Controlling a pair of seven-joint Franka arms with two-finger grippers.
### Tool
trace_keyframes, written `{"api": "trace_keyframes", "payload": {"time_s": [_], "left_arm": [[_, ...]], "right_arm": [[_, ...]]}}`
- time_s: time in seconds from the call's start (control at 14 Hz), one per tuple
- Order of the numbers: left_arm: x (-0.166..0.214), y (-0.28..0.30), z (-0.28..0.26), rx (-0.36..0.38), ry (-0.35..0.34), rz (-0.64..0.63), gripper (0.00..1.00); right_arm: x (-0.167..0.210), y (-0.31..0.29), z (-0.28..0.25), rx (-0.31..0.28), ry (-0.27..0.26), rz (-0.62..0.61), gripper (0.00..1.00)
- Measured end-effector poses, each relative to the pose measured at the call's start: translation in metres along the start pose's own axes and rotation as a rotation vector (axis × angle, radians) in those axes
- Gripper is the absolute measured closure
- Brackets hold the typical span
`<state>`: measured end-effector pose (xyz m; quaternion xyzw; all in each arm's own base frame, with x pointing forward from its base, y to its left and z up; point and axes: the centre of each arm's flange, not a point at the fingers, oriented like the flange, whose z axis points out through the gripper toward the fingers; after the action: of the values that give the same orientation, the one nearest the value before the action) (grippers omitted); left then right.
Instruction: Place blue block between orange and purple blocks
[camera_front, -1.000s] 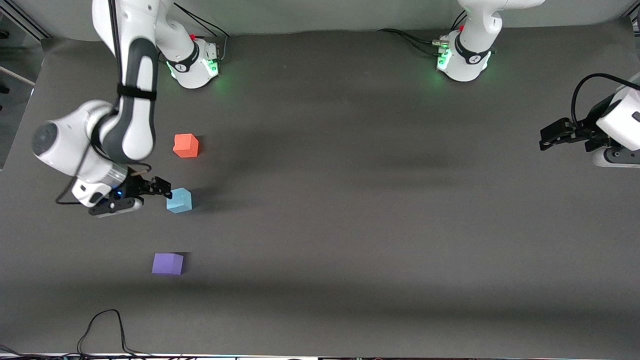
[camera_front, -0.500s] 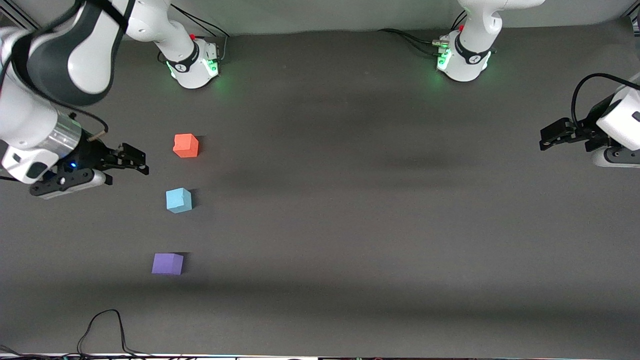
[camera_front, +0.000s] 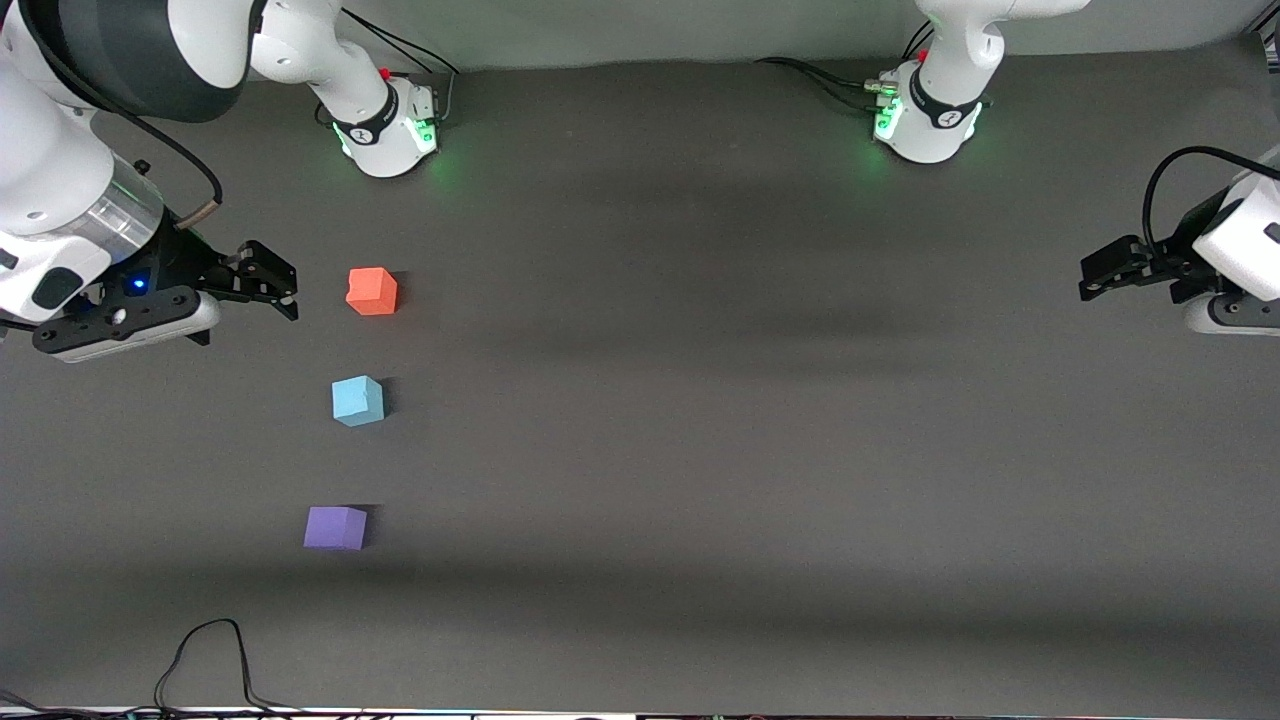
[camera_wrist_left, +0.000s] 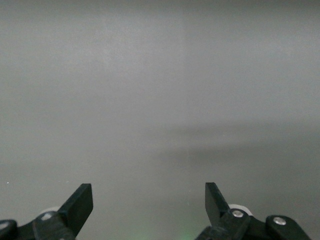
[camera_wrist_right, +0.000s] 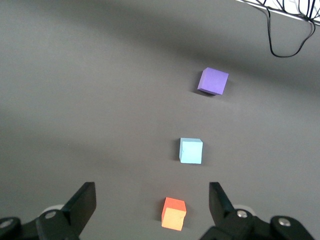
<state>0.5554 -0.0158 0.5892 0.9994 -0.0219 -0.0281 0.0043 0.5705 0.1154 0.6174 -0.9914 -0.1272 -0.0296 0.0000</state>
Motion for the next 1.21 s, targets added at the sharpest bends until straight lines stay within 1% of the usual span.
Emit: {"api": "trace_keyframes", "payload": {"time_s": [0.14,0.36,0.43,0.57,0.93,1.07,1.21], "left_arm": [[0.0,0.0,0.0,0.0,0.0,0.0,0.0],[0.0,0.0,0.0,0.0,0.0,0.0,0.0],[0.0,0.0,0.0,0.0,0.0,0.0,0.0],[0.0,0.0,0.0,0.0,0.0,0.0,0.0],[0.0,0.0,0.0,0.0,0.0,0.0,0.0],[0.0,0.0,0.0,0.0,0.0,0.0,0.0],[0.0,0.0,0.0,0.0,-0.001,0.0,0.0]], "right_arm": [[-0.002,0.005,-0.001,0.004,-0.008,0.009,0.0],[-0.002,0.003,-0.007,0.002,-0.002,0.005,0.0],[-0.003,0.001,-0.007,0.005,-0.008,0.001,0.0],[-0.003,0.001,-0.001,0.019,-0.041,0.001,0.0],[0.015,0.028,0.005,0.065,-0.089,0.002,0.0],[0.019,0.035,0.001,0.059,-0.106,-0.023,0.0],[0.023,0.037,0.001,0.05,-0.136,-0.041,0.0]]}}
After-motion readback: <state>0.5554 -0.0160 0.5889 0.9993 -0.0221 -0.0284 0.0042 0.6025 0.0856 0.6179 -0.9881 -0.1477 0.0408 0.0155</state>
